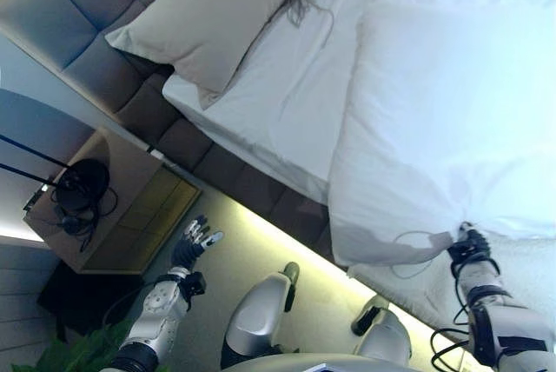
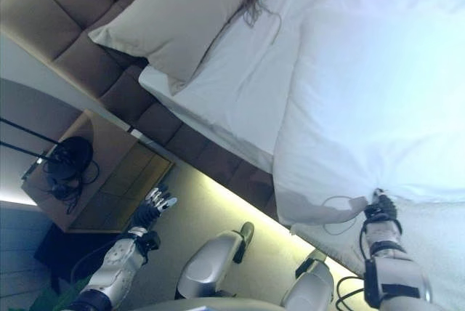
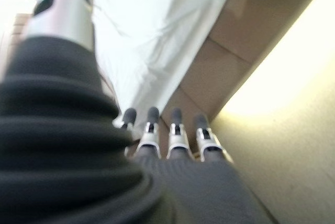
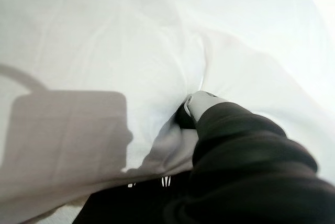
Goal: Make the bed neatly
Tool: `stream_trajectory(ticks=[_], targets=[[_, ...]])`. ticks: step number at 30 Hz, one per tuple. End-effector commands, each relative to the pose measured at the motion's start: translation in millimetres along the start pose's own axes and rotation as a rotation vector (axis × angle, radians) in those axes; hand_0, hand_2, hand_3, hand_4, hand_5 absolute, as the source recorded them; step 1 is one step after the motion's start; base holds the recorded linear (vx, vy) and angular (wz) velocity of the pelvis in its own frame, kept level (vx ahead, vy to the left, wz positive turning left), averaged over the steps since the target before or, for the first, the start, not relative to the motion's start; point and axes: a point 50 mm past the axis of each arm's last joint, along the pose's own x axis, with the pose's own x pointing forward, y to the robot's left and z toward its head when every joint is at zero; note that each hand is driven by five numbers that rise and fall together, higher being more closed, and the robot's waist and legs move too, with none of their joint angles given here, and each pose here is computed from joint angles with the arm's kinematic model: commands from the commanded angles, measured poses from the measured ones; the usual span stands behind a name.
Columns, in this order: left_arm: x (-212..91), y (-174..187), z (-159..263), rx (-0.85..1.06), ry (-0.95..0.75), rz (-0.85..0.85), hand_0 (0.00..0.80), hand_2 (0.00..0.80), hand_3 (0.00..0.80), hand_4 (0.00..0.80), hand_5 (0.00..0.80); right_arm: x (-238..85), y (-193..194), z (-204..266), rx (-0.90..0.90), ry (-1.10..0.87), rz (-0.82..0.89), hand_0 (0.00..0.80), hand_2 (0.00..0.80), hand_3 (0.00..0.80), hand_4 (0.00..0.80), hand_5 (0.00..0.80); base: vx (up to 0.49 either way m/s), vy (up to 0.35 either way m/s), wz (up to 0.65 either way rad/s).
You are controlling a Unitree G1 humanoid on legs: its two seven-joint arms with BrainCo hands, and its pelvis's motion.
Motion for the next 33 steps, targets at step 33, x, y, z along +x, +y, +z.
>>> stream_trajectory(ticks=[33], targets=[[-9.3, -2.0, -10.2, 0.092, 0.093, -0.054, 0.000, 0.000, 0.000, 0.000, 0.000, -60.5, 167.3, -130.8, -0.659, 0.229, 0.710, 0.800, 0.800, 0.800, 0.800, 0.800, 0.065, 0.041, 0.20]])
